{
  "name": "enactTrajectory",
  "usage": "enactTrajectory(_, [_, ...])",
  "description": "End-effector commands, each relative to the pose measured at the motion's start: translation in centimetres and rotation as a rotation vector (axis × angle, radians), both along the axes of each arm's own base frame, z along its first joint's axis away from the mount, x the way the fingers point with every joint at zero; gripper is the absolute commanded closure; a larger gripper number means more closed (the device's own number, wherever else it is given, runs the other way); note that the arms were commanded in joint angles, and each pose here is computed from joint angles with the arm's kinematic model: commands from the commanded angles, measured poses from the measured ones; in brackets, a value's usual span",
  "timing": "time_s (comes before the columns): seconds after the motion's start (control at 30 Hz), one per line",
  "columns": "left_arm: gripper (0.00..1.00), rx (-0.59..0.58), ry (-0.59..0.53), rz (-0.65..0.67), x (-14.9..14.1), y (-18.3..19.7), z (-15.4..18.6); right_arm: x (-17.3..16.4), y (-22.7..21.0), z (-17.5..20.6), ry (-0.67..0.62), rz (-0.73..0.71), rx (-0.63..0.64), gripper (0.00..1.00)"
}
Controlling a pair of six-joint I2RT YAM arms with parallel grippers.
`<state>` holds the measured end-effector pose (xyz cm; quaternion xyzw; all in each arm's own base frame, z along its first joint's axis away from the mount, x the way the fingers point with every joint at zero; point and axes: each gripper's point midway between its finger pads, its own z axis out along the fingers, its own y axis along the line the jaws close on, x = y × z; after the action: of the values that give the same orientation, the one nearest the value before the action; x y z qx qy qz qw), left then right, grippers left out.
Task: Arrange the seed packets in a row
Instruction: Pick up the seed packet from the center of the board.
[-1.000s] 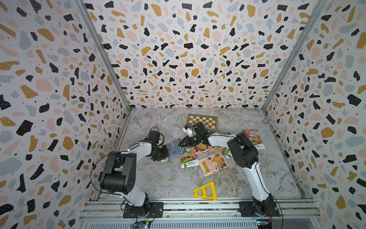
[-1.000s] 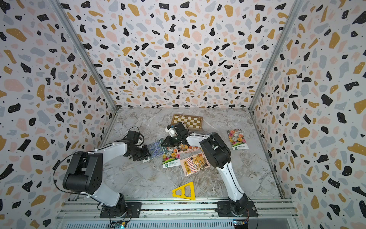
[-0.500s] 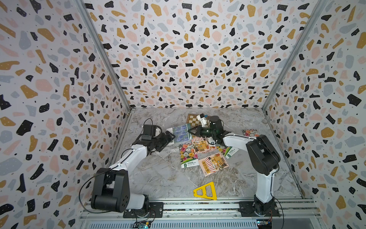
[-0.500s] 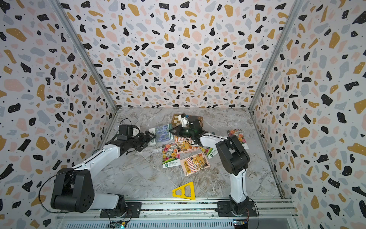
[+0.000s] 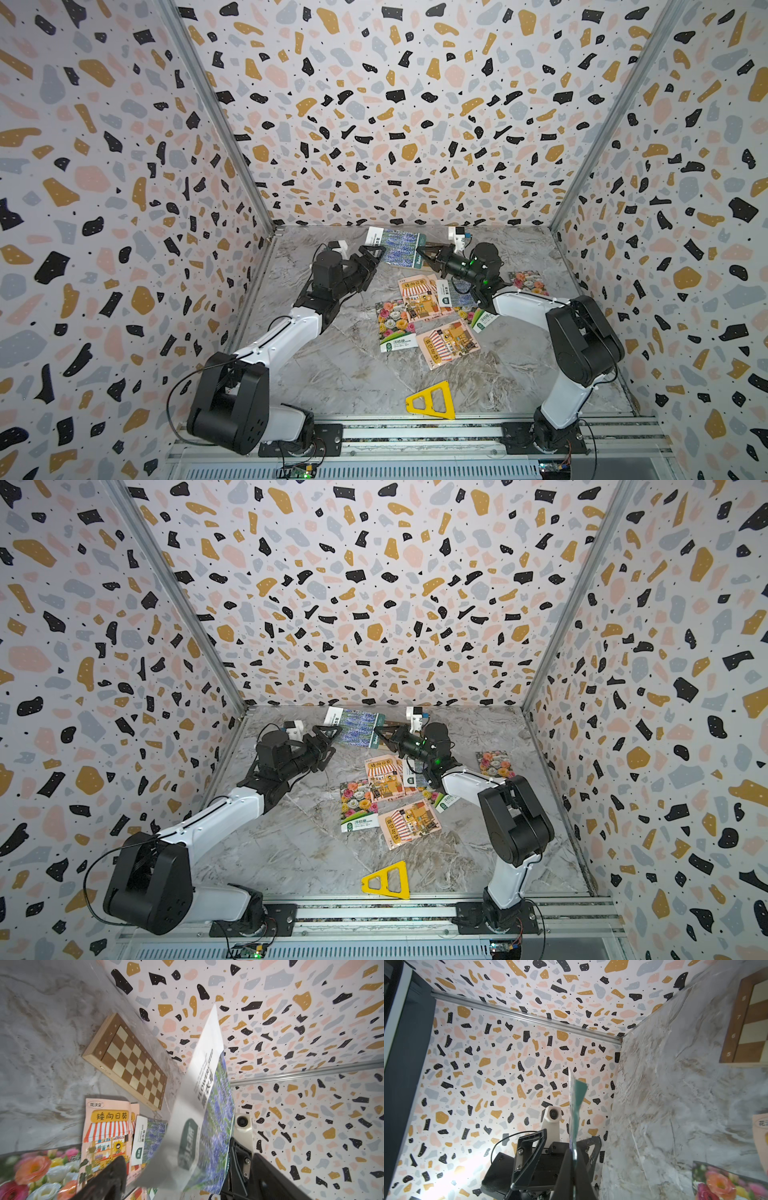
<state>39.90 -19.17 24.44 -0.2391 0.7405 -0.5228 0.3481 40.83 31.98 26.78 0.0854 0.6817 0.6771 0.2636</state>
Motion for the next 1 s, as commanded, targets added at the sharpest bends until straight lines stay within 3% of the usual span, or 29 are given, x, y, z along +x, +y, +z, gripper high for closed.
enactTrajectory(0.0, [0.15,-0.041,-0.112,0.116,1.4,0.2,3.4,-0.9,-1.1,4.7,-0.019,-0.006,0.142,1.00])
enactTrajectory(0.3, [0.50,-0.079,-0.228,0.135,2.7,-2.6,5.6,-0.5,-2.8,4.9,0.044,-0.038,0.180,1.00])
enactTrajectory(0.5, [0.82,-0.081,-0.232,0.143,2.9,-3.0,5.7,0.0,-3.7,4.2,0.054,-0.056,0.141,1.00])
enactTrajectory(0.6, [1.00,-0.026,-0.195,0.136,2.6,-2.9,4.7,0.5,-4.1,3.4,0.019,-0.085,0.040,0.85])
enactTrajectory(0.67, [1.00,0.002,-0.180,0.132,2.3,-2.6,4.2,1.0,-4.3,2.5,0.013,-0.082,-0.063,0.71])
enactTrajectory(0.73, [1.00,0.050,-0.170,0.076,1.8,-2.4,3.8,1.4,-4.7,1.3,-0.020,-0.080,-0.196,0.45])
enactTrajectory(0.8, [1.00,0.097,-0.164,0.009,1.1,-2.3,3.4,1.8,-5.2,-0.1,-0.059,-0.074,-0.324,0.28])
enactTrajectory(0.97, [1.00,0.238,-0.148,-0.213,-2.0,-2.7,3.0,2.9,-6.2,-2.8,-0.210,0.009,-0.554,0.19])
